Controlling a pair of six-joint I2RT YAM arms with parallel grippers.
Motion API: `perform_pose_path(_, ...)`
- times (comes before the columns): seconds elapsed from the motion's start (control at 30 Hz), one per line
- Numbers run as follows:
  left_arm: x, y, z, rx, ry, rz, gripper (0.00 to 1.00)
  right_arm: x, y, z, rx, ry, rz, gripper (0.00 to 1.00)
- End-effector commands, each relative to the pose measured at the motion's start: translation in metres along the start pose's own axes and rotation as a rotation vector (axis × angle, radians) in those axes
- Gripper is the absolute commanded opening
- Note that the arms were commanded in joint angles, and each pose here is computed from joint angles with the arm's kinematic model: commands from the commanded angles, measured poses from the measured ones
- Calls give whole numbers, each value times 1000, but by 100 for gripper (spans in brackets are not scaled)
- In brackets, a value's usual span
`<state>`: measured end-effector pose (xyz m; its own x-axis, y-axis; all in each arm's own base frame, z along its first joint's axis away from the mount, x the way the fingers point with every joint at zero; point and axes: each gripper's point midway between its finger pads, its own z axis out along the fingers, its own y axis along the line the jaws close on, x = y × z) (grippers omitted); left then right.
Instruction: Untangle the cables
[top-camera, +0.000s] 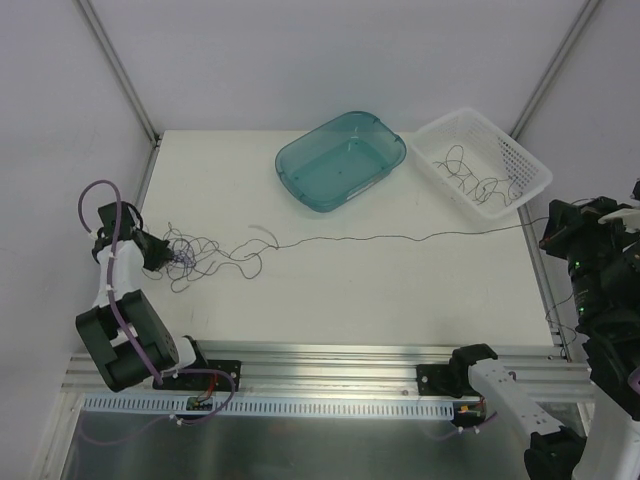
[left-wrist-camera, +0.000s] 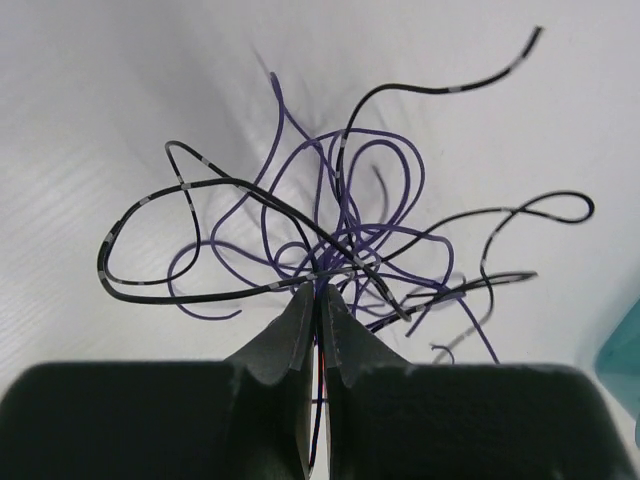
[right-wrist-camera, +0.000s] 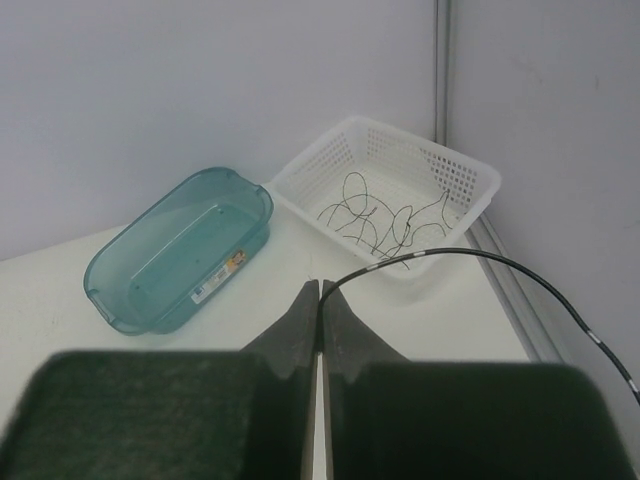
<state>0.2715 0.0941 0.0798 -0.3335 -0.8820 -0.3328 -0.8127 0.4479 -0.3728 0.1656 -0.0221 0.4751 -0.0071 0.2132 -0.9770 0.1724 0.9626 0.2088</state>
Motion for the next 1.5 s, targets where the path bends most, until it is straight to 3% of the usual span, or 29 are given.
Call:
perform_pose_path(0.0,-32,-1,-7,-33,-87,29,0,-19,2,6,15,-55,24,1)
perform_pose_path(0.23,-40,10,1,-78,-65,7,0,-22,0,7,34,-65,24,1)
perform_pose_path(0.37,-25,6,5,-33,1,47,1,4,18,22,-39,49,-18,1)
perform_pose_path(0.53,9,-3,4,46,88,126,4,104,62,49,-236,385,-27,1)
perform_pose_path(0.57,14,-6,0,71,95,135,4,145,62,56,-226,492,-12,1)
perform_pose_path(0.7,40,-12,-6,140,147,224,4,237,63,61,-216,744,28,8)
perform_pose_path(0.83,60,-25,-14,187,152,366,4,293,54,59,-181,916,-39,34)
perform_pose_path(1.0,81,-29,-17,190,163,500,5,293,92,54,-386,919,-180,64)
perform_pose_path(1.1,87,-31,-17,195,174,525,5,295,128,45,-572,910,-271,72)
perform_pose_path(1.23,94,-31,-15,195,199,540,5,313,178,56,-613,943,-294,73)
perform_pose_path(1.4,94,-32,-17,196,189,547,5,327,243,79,-550,911,-99,76)
perform_pose_path(1.47,94,-32,-17,197,189,547,4,334,266,91,-511,866,-94,76)
